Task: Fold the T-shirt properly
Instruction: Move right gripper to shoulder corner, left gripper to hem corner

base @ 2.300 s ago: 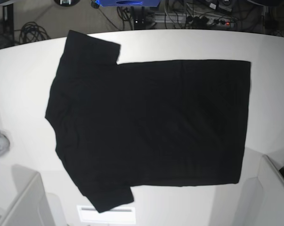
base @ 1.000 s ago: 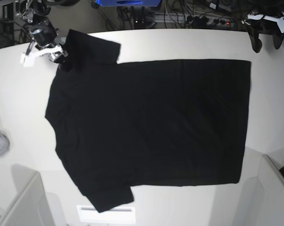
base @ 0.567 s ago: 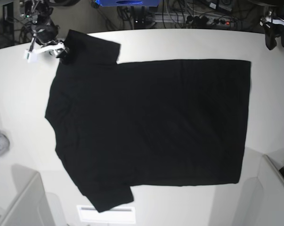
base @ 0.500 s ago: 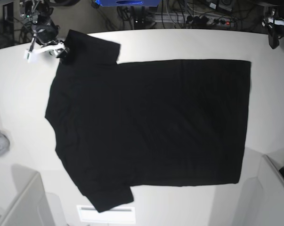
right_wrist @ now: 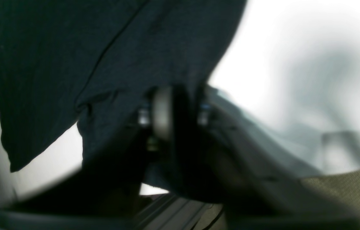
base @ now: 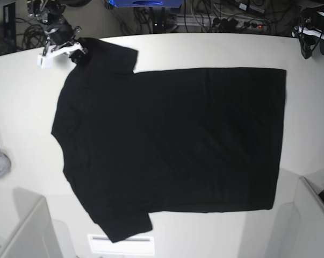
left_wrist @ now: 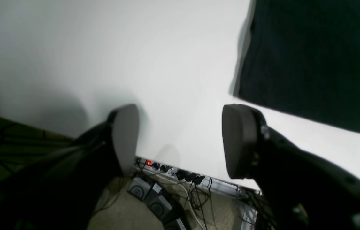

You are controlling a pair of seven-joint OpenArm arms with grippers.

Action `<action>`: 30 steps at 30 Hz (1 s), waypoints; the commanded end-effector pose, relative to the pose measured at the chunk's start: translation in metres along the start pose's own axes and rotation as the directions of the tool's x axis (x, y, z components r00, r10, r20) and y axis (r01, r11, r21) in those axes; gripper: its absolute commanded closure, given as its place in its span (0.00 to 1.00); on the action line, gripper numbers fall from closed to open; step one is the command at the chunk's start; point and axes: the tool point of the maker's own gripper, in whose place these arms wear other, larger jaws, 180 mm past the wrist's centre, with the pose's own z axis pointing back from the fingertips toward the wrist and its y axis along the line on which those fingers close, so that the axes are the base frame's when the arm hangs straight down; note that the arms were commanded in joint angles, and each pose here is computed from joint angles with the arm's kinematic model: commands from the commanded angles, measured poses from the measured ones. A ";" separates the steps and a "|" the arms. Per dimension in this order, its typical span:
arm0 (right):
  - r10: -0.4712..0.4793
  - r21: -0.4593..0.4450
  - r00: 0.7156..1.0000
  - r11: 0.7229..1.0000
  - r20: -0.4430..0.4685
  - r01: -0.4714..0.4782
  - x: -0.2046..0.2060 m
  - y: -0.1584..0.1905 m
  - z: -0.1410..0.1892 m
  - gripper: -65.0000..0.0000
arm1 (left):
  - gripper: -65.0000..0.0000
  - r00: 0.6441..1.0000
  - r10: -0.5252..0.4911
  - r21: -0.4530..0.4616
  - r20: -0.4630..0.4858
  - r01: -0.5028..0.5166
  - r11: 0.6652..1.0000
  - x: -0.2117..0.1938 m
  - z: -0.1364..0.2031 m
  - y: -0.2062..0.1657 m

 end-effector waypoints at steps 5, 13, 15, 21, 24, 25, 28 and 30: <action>-0.005 -0.066 0.998 0.998 -0.061 0.001 -0.014 -0.021 0.000 1.00 | 0.41 1.000 -0.022 -0.073 0.016 0.023 0.997 0.006 -0.012 -0.021; -0.006 -0.065 0.998 0.998 -0.067 0.002 -0.017 -0.020 0.001 1.00 | 0.41 0.992 0.092 -0.122 -0.092 -0.103 0.987 -0.024 -0.049 -0.033; -0.005 -0.065 0.998 0.998 -0.067 0.000 -0.016 -0.020 0.001 1.00 | 0.41 0.990 0.094 -0.130 -0.109 -0.108 0.986 -0.023 -0.056 -0.033; -0.001 -0.065 0.998 0.998 -0.066 -0.003 -0.015 -0.020 0.001 1.00 | 0.41 0.991 0.086 -0.184 -0.098 -0.103 0.977 -0.014 -0.070 -0.054; -0.001 -0.064 0.998 0.998 -0.065 -0.004 -0.015 -0.020 0.001 1.00 | 0.41 0.992 0.060 -0.245 -0.113 -0.086 0.966 -0.016 -0.077 -0.077; -0.001 -0.064 0.998 0.998 -0.065 -0.004 -0.015 -0.020 0.001 1.00 | 0.41 0.993 0.055 -0.263 -0.108 -0.082 0.961 -0.013 -0.080 -0.084; 0.000 -0.063 0.998 0.998 -0.064 -0.004 -0.014 -0.020 0.000 1.00 | 0.41 0.987 0.098 -0.257 -0.124 -0.127 0.958 -0.017 -0.090 -0.088; 0.001 -0.064 0.998 0.998 -0.064 -0.005 -0.014 -0.020 0.000 1.00 | 0.41 0.982 0.129 -0.250 -0.141 -0.161 0.955 -0.021 -0.097 -0.088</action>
